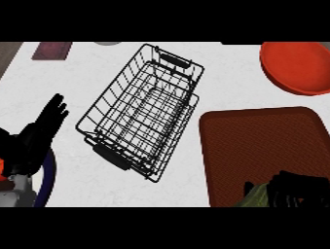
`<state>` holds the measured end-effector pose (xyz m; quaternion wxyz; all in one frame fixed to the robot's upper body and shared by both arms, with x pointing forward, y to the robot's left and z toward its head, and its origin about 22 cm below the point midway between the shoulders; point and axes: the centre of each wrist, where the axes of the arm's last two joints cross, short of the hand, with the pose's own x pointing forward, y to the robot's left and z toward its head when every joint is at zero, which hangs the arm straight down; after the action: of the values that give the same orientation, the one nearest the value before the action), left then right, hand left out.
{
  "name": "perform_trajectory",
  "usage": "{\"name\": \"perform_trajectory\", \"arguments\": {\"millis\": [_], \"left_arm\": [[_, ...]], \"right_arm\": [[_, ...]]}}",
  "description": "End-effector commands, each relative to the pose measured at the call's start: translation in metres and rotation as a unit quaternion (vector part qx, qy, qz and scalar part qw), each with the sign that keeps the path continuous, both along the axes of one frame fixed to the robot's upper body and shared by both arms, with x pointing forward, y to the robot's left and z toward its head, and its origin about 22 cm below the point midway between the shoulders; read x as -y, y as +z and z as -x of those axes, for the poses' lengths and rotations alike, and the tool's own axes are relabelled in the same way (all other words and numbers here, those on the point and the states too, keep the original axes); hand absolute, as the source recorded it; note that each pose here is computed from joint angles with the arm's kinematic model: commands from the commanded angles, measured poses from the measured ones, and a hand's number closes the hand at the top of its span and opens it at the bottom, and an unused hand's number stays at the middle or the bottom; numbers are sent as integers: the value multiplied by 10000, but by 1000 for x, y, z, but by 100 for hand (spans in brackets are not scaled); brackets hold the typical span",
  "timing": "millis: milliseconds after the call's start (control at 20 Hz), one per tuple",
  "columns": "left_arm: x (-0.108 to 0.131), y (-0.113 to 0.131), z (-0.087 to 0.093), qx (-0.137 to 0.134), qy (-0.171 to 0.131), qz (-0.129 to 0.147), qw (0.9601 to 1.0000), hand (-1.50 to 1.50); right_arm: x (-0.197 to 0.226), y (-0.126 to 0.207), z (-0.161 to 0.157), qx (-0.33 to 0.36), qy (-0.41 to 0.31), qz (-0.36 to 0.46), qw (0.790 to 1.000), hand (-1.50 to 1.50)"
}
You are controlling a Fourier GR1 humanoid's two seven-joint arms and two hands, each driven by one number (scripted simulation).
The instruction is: Pick the squash from the tray and place it in the tiered basket
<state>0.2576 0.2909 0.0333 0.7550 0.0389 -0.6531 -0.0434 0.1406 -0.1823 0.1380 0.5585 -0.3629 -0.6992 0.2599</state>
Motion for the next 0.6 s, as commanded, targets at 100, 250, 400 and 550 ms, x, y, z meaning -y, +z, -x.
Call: {"name": "perform_trajectory", "arguments": {"millis": [100, 250, 400, 550], "left_arm": [[12, 7, -5, -32, -119, 4, 9999, 0], [12, -2, -13, -26, -73, 6, 10000, 0], [-11, 6, -13, -11, -22, 118, 9999, 0], [14, -14, 2, -19, -99, 80, 9999, 0]], "right_arm": [[-39, 57, 6, 492, -127, 197, 9985, 150], [-83, 63, -21, 469, 32, 199, 9987, 150], [-115, 67, -40, 314, -82, 228, 9992, 150], [-129, 81, -66, 202, -92, 172, 9996, 150]]}}
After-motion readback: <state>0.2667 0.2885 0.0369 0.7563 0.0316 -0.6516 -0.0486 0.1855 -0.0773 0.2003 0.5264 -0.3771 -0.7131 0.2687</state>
